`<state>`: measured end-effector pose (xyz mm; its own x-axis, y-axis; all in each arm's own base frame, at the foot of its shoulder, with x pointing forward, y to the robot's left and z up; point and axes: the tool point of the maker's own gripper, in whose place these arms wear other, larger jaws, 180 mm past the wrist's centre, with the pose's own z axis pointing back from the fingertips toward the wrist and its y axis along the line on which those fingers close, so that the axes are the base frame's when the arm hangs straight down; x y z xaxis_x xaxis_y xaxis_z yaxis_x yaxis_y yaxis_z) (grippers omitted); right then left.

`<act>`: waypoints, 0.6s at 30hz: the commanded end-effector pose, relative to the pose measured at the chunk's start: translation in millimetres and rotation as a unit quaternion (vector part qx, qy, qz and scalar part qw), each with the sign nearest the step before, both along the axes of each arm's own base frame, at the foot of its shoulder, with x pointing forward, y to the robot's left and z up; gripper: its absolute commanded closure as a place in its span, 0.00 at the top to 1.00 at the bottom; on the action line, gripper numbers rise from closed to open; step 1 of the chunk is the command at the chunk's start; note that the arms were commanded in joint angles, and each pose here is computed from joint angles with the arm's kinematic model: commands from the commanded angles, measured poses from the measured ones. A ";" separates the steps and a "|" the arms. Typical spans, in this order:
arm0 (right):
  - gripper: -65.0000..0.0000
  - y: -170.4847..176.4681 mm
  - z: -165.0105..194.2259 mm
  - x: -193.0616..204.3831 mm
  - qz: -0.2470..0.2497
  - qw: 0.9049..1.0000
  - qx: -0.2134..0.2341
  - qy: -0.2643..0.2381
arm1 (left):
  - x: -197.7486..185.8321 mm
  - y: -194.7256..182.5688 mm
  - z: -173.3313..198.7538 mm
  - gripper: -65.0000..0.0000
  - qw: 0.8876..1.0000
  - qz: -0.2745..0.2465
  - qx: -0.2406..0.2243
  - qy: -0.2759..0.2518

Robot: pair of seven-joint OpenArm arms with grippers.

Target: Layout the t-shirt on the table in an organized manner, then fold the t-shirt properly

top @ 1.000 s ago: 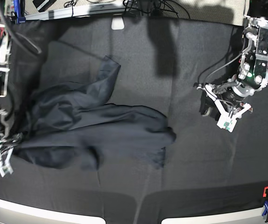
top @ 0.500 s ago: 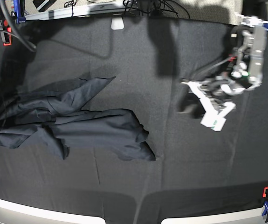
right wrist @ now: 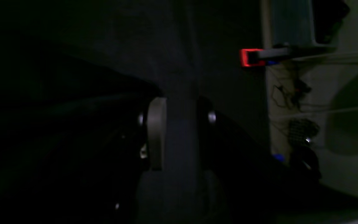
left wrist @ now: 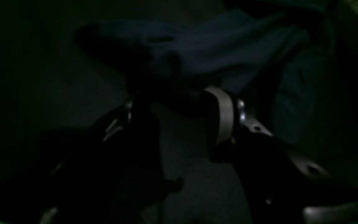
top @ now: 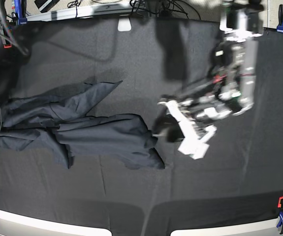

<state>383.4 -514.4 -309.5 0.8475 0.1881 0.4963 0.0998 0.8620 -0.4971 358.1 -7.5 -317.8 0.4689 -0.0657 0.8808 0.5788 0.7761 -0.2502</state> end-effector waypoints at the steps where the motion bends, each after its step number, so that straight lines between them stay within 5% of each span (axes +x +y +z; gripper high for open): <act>1: 0.25 -9.8 27.5 9.6 0.001 0.999 -0.013 -0.030 | 10.9 -2.8 13.9 0.42 1.000 0.009 -0.005 -0.021; 8: 0.25 -5.2 27.0 12.7 0.000 0.999 0.007 -0.044 | 14.4 -38.5 -27.3 0.42 0.999 -0.002 -0.016 0.048; 13: 0.25 0.0 24.8 14.2 0.014 0.999 0.016 -0.040 | 42.3 -57.0 -18.0 0.41 0.998 -0.002 -0.048 0.032; 18: 0.25 4.8 22.3 14.5 0.016 0.999 0.033 -0.040 | 77.8 -65.7 3.7 0.21 0.998 -0.002 -0.061 0.009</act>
<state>388.9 -497.8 -315.4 0.8310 0.1630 0.5319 0.0815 0.9102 -0.4061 426.3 -66.3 -337.6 0.5320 0.0006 0.8468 0.5567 0.7532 -0.3503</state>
